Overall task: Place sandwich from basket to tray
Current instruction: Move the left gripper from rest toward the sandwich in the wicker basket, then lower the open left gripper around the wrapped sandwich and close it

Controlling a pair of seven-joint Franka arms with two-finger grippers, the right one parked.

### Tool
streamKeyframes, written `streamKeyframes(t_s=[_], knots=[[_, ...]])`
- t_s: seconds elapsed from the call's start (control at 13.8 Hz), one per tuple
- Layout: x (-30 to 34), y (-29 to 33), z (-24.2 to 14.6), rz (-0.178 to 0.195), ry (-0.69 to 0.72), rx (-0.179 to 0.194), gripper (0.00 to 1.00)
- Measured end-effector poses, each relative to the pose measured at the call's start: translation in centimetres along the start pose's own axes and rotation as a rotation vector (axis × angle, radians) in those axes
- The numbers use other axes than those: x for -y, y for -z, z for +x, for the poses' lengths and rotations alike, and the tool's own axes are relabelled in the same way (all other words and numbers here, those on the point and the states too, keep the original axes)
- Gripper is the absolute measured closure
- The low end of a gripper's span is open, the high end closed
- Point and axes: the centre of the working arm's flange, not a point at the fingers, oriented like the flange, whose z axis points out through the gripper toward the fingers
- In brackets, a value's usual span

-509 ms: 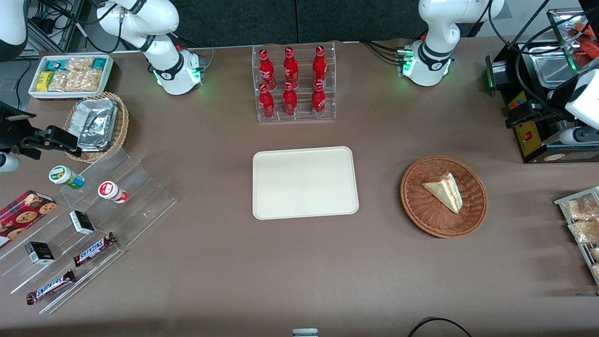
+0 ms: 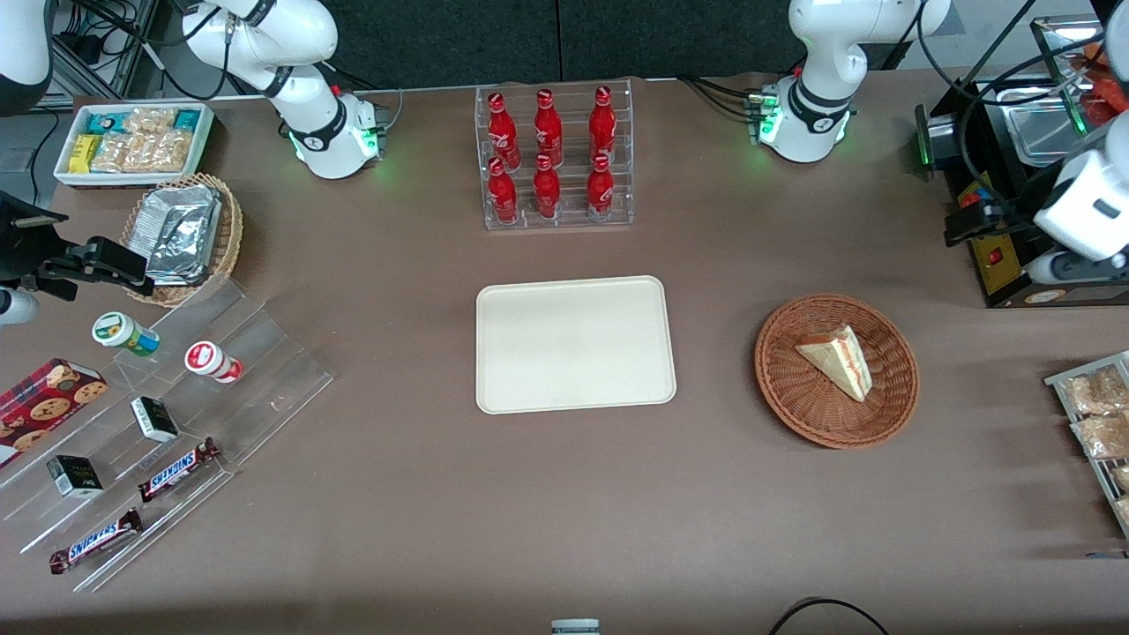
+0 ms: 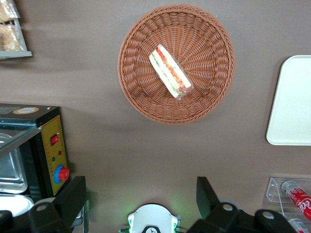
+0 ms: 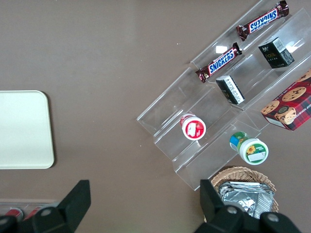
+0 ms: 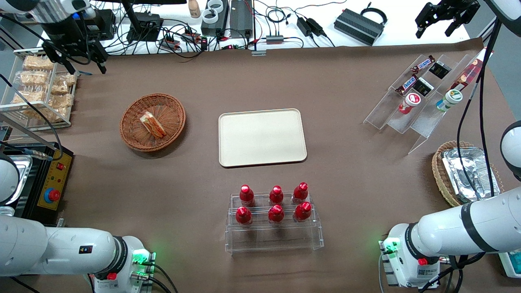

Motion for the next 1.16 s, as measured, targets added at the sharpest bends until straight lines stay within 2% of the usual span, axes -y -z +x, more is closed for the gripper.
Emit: streamKeyframes(t_s=[0.22, 0.65, 0.87, 1.16], knots=[[-0.2, -4.2, 1.2, 0.001, -0.003, 0.004, 0.0], [-0.7, -10.9, 3.1, -0.006, 0.003, -0.078, 0.0], [-2.1, -13.6, 3.8, -0.011, 0.053, -0.112, 0.0], [-4.0, -16.7, 4.7, -0.026, 0.223, -0.132, 0.0]])
